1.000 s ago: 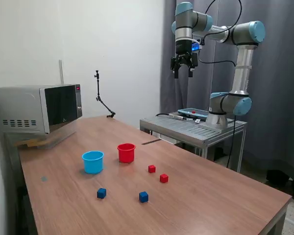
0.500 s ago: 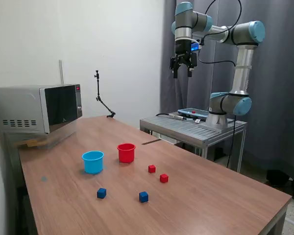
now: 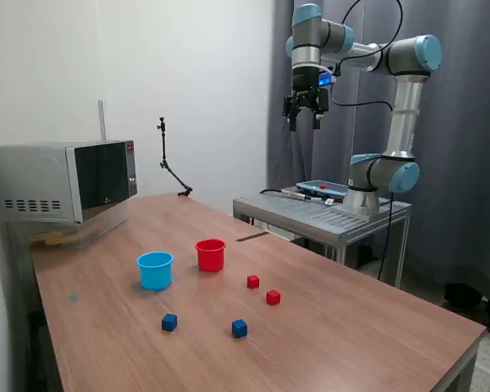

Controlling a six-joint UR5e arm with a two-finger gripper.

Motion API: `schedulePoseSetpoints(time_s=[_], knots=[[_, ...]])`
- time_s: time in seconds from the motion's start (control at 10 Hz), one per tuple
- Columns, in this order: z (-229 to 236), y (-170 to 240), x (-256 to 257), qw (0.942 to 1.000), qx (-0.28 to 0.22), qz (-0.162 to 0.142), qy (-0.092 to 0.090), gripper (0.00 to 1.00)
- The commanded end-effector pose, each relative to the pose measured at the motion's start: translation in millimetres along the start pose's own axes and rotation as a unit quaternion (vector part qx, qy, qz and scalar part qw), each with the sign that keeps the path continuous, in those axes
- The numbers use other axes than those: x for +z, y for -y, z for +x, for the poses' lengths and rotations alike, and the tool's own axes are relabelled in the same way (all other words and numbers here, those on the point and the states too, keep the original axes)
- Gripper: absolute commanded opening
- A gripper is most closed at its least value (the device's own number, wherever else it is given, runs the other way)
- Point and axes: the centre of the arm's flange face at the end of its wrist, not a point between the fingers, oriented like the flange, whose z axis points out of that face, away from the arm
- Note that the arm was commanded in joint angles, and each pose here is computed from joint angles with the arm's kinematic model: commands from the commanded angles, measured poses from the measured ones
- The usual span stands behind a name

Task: Place red objects in the red bin, and blue objects in the blue bin.

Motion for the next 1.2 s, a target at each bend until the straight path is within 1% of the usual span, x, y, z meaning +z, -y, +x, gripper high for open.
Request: schedulePoseSetpoints(time_s=[0.0, 0.9, 1.1], knots=[[0, 0, 0, 1.0, 0.0, 0.0, 0.0, 1.0], [-1, -1, 0, 1.0, 0.002, -0.001, 0.001, 1.0], [-4, -11, 6, 1.0, 0.006, 0.002, 0.0, 1.0]])
